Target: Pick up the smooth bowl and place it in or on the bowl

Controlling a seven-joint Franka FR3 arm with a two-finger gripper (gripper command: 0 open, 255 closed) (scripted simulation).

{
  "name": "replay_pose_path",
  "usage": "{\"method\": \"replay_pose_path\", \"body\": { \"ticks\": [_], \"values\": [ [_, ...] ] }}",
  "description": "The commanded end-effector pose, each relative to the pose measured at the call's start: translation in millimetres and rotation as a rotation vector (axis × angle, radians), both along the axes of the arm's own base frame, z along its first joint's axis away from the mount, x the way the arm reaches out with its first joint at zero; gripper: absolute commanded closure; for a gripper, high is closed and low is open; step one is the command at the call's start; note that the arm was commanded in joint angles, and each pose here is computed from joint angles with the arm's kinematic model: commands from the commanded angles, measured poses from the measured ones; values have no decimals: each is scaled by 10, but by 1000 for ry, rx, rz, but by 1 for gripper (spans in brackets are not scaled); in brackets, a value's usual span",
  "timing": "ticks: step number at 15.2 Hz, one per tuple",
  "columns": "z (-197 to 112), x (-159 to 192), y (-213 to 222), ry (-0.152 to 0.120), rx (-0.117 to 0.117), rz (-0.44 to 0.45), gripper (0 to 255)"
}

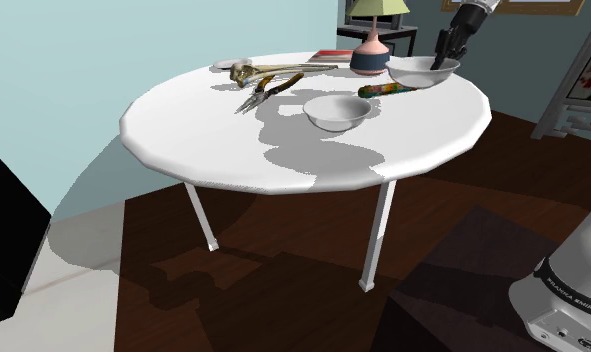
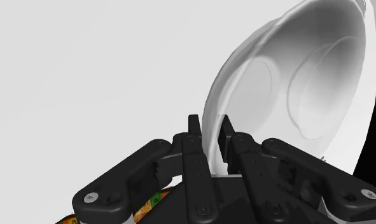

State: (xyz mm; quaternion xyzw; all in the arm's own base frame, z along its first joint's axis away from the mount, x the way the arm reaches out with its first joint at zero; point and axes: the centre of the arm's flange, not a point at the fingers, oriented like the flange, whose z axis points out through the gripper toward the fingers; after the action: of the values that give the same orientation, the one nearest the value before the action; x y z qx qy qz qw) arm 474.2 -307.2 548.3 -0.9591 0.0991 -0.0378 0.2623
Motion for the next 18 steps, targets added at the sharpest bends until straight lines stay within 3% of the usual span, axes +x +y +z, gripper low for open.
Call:
{"method": "replay_pose_path", "body": {
  "ticks": [1, 8, 18],
  "values": [
    [111, 0, -1, 0, 0, 0, 255],
    [456, 0, -1, 0, 0, 0, 255],
    [507, 480, 1228, 0, 0, 0, 255]
  ]
}}
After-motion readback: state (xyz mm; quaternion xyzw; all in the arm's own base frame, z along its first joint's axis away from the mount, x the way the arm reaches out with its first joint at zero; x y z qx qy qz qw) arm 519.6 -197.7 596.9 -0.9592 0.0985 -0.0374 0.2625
